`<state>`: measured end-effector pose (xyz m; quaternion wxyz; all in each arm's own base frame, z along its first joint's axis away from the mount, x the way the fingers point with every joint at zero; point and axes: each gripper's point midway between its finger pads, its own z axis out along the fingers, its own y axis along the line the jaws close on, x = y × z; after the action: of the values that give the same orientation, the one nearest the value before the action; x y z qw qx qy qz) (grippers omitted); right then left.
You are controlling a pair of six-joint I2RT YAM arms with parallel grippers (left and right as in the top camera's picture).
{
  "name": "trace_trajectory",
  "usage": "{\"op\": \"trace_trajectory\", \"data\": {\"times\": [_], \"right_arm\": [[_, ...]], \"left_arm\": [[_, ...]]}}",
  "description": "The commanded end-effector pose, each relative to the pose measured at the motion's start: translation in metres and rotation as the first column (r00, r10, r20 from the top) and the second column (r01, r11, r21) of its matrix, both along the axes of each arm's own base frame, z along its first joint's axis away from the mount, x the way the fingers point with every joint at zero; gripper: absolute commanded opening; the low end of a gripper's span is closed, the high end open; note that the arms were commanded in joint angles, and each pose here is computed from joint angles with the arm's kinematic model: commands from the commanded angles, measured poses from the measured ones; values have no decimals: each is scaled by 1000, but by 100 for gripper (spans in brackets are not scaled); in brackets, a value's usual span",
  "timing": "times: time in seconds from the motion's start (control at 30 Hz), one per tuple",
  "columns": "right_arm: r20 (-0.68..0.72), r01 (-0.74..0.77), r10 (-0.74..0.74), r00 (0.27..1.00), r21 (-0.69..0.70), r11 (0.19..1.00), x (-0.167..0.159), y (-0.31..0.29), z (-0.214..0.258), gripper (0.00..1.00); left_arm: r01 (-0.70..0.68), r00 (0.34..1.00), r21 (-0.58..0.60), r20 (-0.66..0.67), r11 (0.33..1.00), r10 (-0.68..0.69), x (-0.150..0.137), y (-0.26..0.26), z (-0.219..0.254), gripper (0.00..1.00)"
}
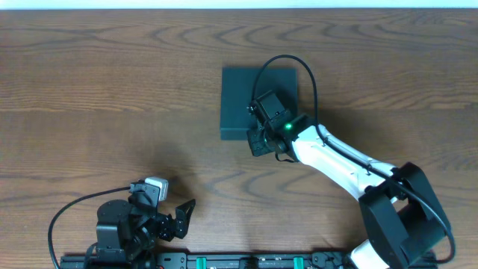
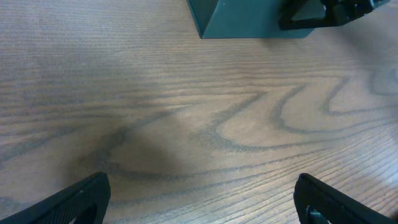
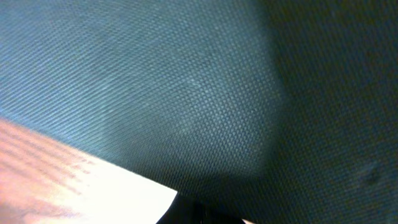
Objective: Pack container
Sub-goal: 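Press the closed lid down with the right gripper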
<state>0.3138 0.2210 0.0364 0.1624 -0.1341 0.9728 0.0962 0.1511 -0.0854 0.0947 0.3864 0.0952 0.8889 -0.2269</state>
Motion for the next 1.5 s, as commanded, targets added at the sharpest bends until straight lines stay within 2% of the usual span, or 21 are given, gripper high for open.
{"op": "trace_trajectory", "data": {"times": [0.0, 0.27, 0.53, 1.23, 1.37, 1.47], "right_arm": [[25, 54, -53, 998, -48, 997, 11, -14, -5, 1], [53, 90, -89, 995, -24, 996, 21, -15, -2, 1], [31, 98, -103, 994, 127, 987, 25, 11, 7, 1], [91, 112, -127, 988, 147, 983, 39, 13, 14, 1], [85, 33, -48, 995, 175, 984, 25, 34, 28, 1], [183, -79, 44, 982, 190, 979, 19, 46, 62, 1]], "left_arm": [[-14, 1000, 2, 0, 1000, 14, 1, 2, -1, 95], [-14, 1000, 2, 0, 1000, 14, 1, 2, -1, 95], [-14, 1000, 2, 0, 1000, 14, 1, 2, -1, 95], [-14, 1000, 2, 0, 1000, 14, 1, 2, -1, 95], [-14, 1000, 2, 0, 1000, 14, 1, 2, -1, 95], [-14, 1000, 3, 0, 1000, 14, 1, 2, -1, 95]]}}
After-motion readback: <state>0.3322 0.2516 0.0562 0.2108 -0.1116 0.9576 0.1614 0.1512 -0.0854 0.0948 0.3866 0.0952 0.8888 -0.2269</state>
